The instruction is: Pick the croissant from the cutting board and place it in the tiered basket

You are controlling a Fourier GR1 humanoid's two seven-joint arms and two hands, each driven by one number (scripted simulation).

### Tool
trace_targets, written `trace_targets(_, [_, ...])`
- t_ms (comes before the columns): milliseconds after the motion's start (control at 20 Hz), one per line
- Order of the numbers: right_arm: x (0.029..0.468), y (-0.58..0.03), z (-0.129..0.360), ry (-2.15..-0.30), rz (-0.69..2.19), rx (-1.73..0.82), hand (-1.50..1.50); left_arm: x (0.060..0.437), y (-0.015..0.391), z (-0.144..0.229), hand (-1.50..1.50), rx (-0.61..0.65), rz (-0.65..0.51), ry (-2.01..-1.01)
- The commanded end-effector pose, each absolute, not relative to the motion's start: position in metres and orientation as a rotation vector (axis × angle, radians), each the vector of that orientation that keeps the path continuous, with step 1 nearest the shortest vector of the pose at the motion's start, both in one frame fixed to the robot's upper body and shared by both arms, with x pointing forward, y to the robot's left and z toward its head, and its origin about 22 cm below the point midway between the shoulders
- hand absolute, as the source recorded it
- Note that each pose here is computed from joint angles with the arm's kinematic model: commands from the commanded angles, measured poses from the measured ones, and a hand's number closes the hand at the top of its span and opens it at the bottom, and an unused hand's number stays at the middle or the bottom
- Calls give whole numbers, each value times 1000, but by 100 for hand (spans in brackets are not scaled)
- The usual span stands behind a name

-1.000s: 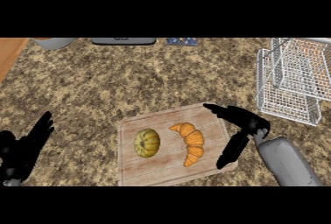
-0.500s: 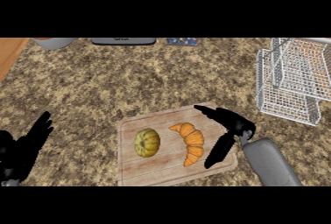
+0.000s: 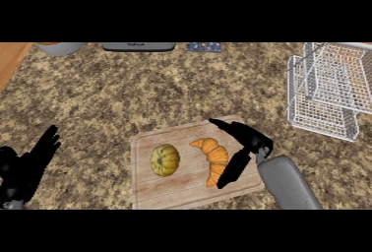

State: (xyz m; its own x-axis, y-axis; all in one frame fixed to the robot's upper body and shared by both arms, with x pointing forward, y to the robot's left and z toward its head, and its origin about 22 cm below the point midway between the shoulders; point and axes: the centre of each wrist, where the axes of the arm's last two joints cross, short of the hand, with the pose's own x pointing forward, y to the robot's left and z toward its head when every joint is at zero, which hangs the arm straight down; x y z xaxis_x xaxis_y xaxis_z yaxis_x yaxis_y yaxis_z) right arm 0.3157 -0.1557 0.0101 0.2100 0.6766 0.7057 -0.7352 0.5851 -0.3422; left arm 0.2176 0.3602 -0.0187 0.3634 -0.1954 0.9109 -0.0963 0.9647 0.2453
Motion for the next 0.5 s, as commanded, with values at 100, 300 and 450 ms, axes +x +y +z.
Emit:
trace_targets(100, [313,-134,-10,-923,990,96,-150,212,348,-21,0,286,-53,-1204])
trace_targets(300, [319,-123,-4,-901,1032,115,-150,239,344,-4,0,270,-63,-1213])
trace_targets(450, [308,-134,-36,-900,1044,157,-150,220,365,-26,0,285,-74,-1197])
